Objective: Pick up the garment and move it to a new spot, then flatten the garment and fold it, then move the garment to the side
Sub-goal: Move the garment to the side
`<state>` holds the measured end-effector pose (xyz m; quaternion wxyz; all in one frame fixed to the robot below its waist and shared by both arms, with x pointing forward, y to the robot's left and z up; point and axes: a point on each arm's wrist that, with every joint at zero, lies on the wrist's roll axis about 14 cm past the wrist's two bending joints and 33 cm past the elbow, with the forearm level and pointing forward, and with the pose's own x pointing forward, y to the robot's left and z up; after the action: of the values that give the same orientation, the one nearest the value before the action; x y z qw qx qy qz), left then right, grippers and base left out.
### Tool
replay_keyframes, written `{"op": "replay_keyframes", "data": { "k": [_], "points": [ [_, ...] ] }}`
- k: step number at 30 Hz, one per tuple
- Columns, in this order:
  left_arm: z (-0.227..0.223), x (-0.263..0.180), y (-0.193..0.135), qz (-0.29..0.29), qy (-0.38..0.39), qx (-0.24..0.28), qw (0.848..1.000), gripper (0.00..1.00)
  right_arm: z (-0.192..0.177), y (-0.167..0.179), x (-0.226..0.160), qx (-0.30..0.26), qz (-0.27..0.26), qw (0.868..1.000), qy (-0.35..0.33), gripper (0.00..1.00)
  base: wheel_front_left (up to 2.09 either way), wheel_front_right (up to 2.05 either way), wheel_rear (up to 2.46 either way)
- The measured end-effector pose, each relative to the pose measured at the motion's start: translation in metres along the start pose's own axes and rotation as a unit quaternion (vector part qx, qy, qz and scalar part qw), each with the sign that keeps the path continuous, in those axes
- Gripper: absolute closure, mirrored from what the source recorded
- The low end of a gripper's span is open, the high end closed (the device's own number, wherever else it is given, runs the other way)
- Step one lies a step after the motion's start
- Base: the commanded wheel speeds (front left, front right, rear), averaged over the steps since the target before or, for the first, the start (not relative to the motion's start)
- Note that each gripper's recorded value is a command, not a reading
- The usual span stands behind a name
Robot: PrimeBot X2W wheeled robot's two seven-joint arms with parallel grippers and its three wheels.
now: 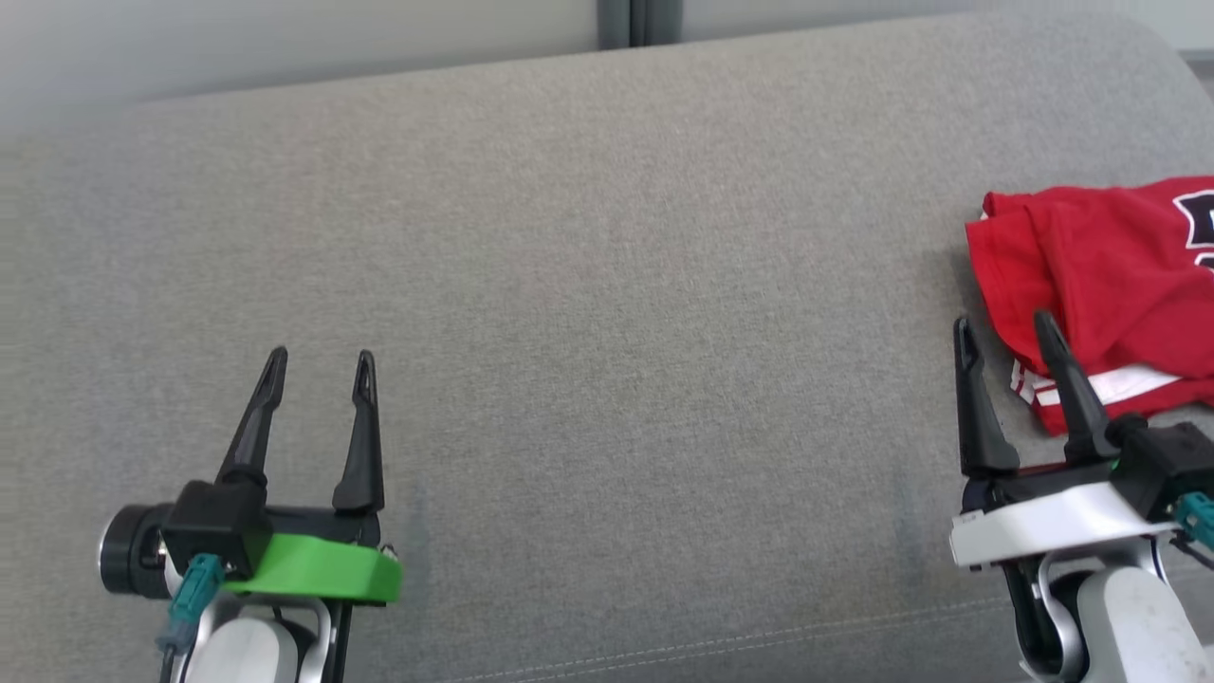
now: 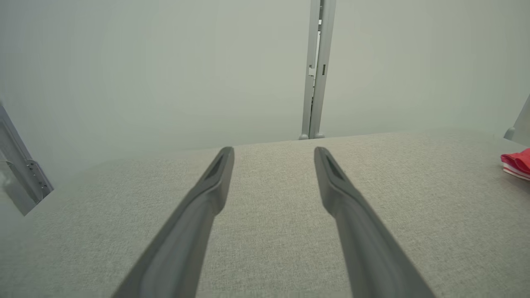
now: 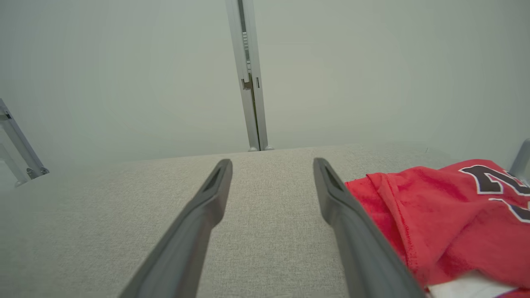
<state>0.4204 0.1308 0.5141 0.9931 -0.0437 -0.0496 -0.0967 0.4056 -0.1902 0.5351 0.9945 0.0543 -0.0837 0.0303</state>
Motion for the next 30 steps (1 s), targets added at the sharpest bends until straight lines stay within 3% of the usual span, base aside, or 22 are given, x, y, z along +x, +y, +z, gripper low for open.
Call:
{"op": "replay_keyframes", "data": {
  "k": [16,30],
  "points": [
    [0.020,-0.060,0.018,0.040,-0.012,0.013,0.999,0.00,0.003,0.013,-0.041,-0.008,0.009,1.000,0.024,0.00,0.00,0.00,0.00],
    [0.020,-0.077,0.022,0.050,-0.002,0.014,0.999,0.00,0.013,0.017,-0.046,-0.016,0.014,1.000,0.019,0.00,0.00,0.00,0.00]
  ]
}}
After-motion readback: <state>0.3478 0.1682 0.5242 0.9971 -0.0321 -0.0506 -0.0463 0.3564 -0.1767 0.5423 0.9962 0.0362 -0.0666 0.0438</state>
